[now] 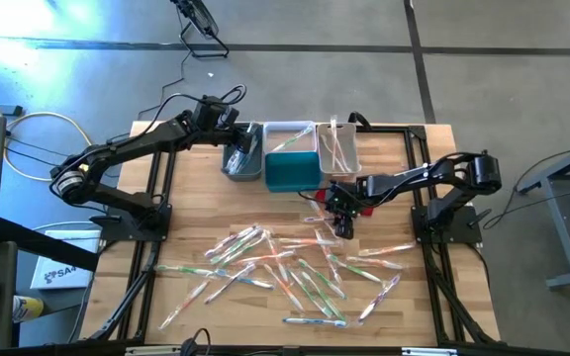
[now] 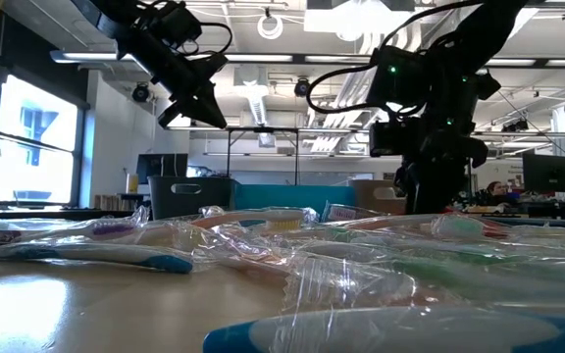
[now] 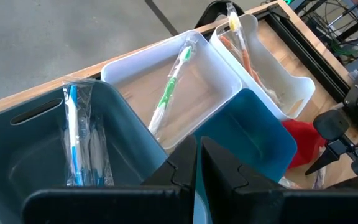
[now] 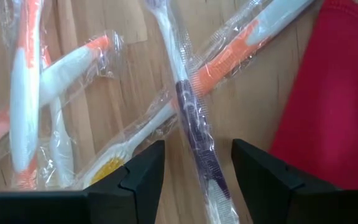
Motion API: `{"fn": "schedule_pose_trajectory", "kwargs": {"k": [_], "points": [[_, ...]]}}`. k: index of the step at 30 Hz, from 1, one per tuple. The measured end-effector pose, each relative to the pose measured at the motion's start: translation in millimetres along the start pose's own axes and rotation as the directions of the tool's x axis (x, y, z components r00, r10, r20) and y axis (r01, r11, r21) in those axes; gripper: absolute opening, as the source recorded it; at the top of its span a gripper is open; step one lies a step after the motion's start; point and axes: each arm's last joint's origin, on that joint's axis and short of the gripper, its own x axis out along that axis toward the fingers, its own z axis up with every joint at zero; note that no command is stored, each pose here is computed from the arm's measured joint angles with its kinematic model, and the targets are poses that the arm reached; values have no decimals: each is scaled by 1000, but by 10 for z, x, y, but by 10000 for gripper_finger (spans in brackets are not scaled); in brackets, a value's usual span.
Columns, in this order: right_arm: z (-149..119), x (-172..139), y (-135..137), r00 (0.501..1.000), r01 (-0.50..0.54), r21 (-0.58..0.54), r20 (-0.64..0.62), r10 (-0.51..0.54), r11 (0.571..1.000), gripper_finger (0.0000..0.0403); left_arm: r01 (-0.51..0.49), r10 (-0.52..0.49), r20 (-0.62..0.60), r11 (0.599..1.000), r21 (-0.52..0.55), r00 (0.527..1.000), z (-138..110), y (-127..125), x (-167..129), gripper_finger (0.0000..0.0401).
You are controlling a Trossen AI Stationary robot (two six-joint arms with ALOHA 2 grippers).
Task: Pick & Place Toothbrushes
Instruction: Put the purple toothbrush into the blue bin
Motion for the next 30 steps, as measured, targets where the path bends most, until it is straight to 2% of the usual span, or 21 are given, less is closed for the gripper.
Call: {"fn": "schedule_pose_trajectory", "kwargs": {"k": [4,12,17,25,30], "points": [[0,1,-2,1000,4,-1,0,-4,1000,160,0,0,0,1000,0,1000,0,0,0,19],[0,2,-7,1000,11,0,0,-11,1000,81,0,0,0,1000,0,1000,0,0,0,19],[0,2,-8,1000,19,-1,1,-19,1000,47,0,0,0,1000,0,1000,0,0,0,19],[1,-20,-3,1000,18,-4,7,-18,1000,37,0,0,0,1000,0,1000,0,0,0,19],[31,-168,22,998,12,-35,64,-9,999,35,0,0,0,1000,0,1000,0,0,0,19]]}}
